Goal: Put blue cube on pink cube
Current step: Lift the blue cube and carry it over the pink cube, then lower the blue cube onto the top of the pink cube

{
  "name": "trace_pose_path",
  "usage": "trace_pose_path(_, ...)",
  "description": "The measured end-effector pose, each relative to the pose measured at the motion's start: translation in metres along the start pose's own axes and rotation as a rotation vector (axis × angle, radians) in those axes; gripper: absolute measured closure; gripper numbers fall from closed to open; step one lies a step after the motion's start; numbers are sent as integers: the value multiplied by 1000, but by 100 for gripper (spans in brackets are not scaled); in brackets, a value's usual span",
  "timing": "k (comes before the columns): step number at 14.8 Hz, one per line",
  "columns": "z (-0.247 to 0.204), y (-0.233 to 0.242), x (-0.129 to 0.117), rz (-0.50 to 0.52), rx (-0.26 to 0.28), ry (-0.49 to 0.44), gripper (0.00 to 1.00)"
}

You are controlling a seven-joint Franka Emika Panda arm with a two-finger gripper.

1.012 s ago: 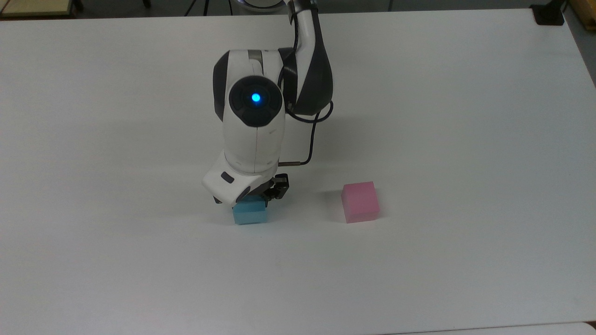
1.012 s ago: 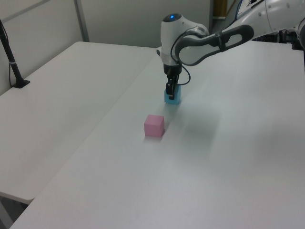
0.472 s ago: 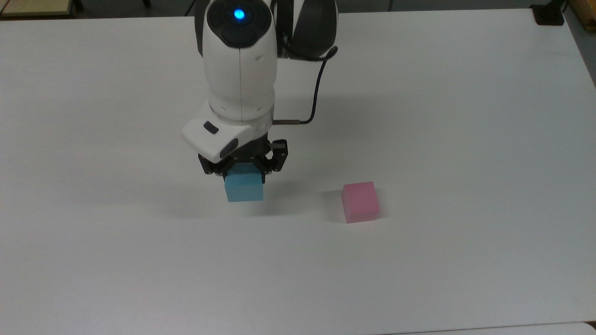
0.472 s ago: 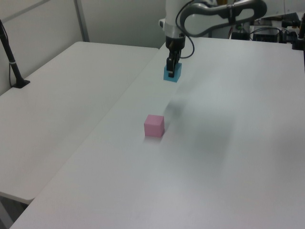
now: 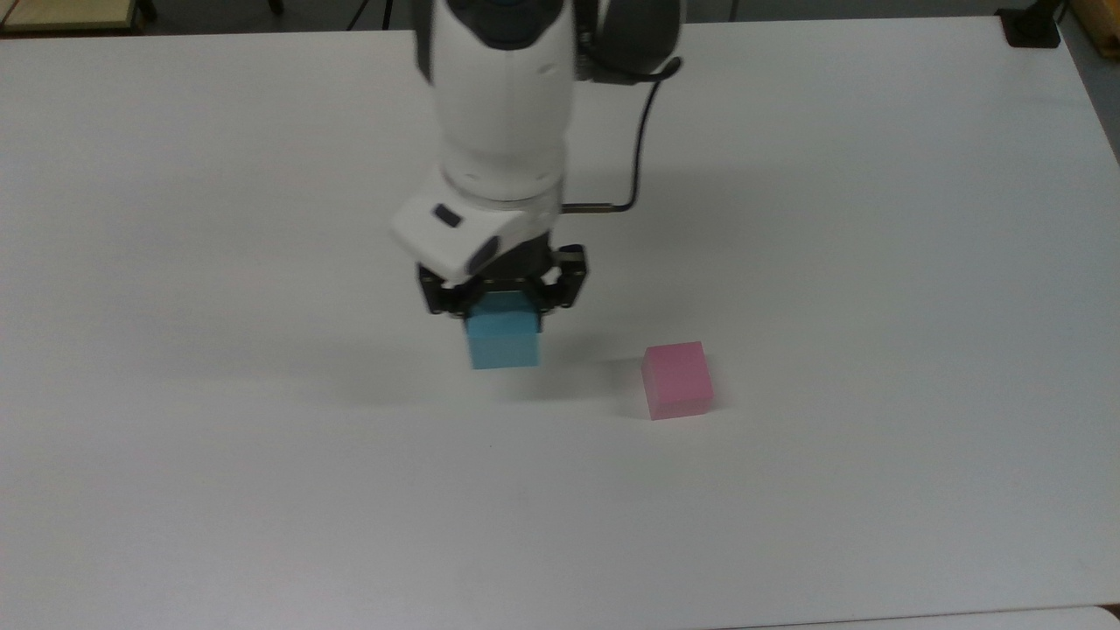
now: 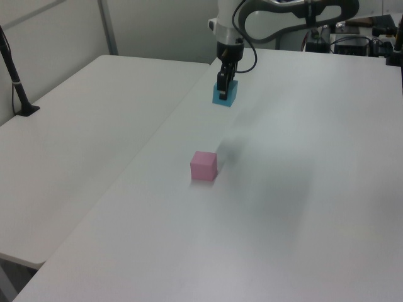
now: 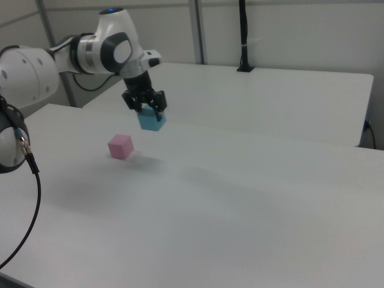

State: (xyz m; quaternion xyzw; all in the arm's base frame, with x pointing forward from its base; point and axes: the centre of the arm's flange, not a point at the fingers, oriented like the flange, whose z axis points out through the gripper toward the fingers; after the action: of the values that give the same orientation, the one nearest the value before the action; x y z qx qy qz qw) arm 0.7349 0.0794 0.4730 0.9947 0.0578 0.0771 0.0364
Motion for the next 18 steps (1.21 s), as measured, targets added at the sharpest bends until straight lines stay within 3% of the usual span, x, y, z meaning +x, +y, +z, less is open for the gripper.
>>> trace_pose_path(4, -4, -76, -3, -30, 4, 4, 36)
trace_pose_path(10, 14, -147, -5, -37, -7, 37, 36)
trace_pose_path(18, 56, -156, -6, -45, -25, -2, 36)
